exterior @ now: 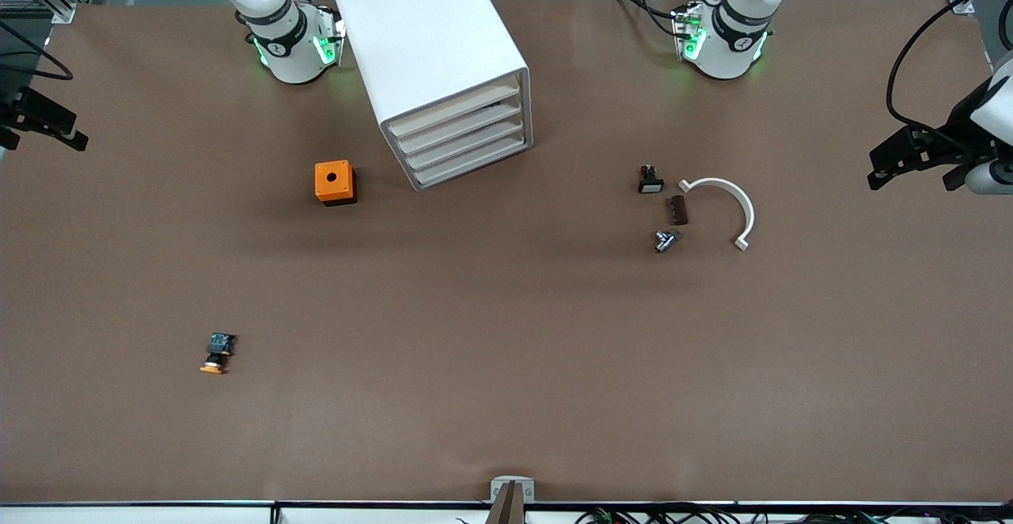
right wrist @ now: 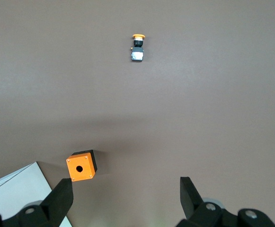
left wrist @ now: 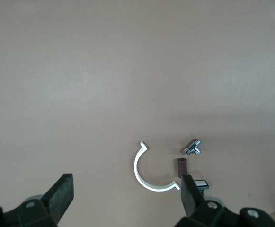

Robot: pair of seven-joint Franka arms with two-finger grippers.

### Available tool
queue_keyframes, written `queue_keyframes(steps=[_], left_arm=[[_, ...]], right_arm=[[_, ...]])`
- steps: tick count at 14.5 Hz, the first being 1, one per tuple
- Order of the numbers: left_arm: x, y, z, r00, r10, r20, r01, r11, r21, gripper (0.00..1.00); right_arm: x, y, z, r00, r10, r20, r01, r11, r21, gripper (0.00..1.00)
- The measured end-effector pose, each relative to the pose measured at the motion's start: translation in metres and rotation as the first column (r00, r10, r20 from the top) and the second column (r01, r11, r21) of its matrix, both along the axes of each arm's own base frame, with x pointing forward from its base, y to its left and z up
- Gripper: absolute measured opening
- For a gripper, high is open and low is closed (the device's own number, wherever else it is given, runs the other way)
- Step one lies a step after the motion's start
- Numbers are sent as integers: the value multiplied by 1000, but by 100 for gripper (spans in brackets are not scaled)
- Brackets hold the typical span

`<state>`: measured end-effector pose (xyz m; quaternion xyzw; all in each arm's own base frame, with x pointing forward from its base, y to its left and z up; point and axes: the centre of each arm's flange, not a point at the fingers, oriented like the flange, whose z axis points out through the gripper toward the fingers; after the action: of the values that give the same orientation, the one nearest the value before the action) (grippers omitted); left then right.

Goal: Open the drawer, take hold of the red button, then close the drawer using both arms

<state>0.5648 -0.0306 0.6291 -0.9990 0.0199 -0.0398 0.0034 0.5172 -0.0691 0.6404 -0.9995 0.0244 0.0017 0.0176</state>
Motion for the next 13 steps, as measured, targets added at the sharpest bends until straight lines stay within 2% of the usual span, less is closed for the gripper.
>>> queue_keyframes(steps=[6, 9, 13], left_arm=[[0, 2, -2, 1000, 3, -8, -3, 1000, 0, 100], [1, 18, -14, 998, 32, -55, -31, 1000, 3, 100], [17, 30, -53, 991, 52, -126, -52, 999, 5, 100]], right_arm=[[1, 3, 0, 1000, 6, 3, -6, 1000, -1, 100], [2, 6, 1, 1000, 12, 11, -12, 1000, -3, 100], [2, 6, 1, 1000, 12, 12, -12, 1000, -4, 100]])
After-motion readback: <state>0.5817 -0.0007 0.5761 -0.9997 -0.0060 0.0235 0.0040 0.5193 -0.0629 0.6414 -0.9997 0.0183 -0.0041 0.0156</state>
